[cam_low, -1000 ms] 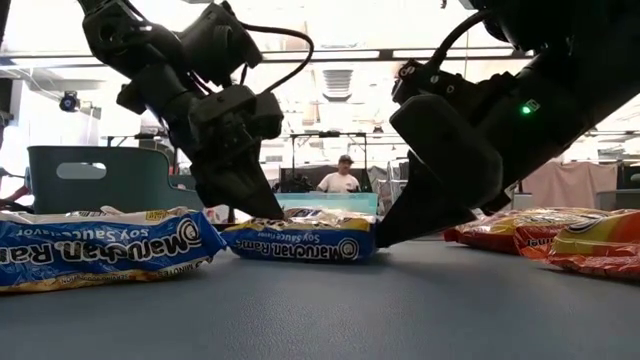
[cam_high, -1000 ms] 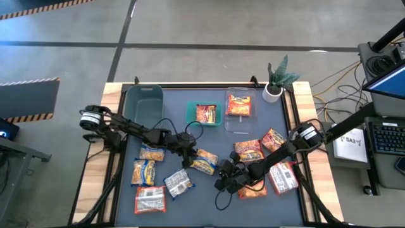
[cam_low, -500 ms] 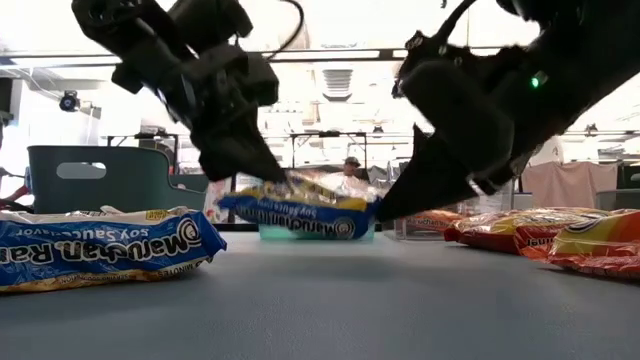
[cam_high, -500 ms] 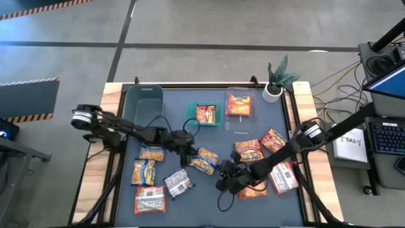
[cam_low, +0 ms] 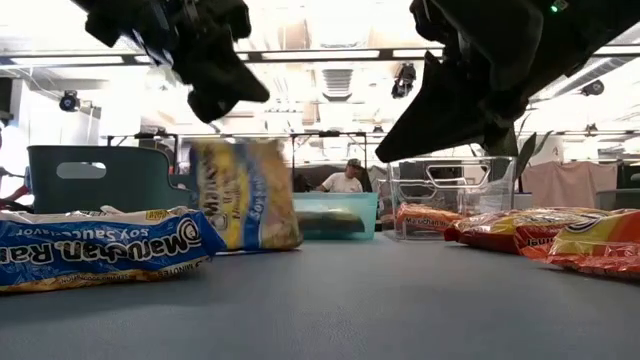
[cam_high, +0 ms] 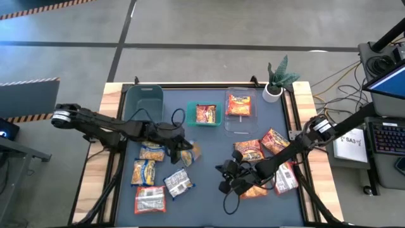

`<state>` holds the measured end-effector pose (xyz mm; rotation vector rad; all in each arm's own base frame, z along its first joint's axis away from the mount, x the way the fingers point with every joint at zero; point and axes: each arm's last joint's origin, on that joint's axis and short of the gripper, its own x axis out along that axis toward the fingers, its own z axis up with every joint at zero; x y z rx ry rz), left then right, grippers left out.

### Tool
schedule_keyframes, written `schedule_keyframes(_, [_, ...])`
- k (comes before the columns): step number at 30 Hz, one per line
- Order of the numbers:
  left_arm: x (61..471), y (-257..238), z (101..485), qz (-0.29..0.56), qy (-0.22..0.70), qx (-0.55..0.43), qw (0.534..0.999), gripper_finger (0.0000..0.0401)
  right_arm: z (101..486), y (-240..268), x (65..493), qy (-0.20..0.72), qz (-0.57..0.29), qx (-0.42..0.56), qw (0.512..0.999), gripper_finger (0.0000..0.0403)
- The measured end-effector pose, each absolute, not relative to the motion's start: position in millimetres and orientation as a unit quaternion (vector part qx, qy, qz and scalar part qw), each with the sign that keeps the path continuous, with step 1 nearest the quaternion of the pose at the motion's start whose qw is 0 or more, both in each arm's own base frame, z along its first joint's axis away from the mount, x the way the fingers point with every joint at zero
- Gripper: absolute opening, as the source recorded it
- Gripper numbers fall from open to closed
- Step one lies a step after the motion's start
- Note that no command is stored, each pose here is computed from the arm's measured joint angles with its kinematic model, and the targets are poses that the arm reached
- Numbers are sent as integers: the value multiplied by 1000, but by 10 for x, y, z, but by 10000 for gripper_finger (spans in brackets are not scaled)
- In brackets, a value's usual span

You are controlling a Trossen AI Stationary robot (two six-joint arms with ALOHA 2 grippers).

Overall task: Sort Maruchan noodles
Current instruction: Put the blue noodle pack into the dark blue bin

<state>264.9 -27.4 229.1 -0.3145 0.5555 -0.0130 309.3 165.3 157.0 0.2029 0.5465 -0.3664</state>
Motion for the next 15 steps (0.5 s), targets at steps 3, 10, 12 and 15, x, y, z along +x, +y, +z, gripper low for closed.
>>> schedule_keyframes(3, [2619, -291, 2322, -11, 271, -154, 950, 1, 1567, 1653, 3091, 269, -179, 99, 941, 9])
schedule_keyframes(10, [2609, -298, 2239, -2, 305, -159, 939, 0, 1571, 1649, 3092, 263, -188, 96, 942, 9])
schedule_keyframes(12, [2603, -297, 2181, 7, 327, -169, 930, 0, 1564, 1649, 3096, 261, -189, 101, 941, 9])
schedule_keyframes(15, [2583, -291, 2057, 26, 375, -181, 909, 0, 1561, 1620, 3114, 254, -202, 103, 940, 9])
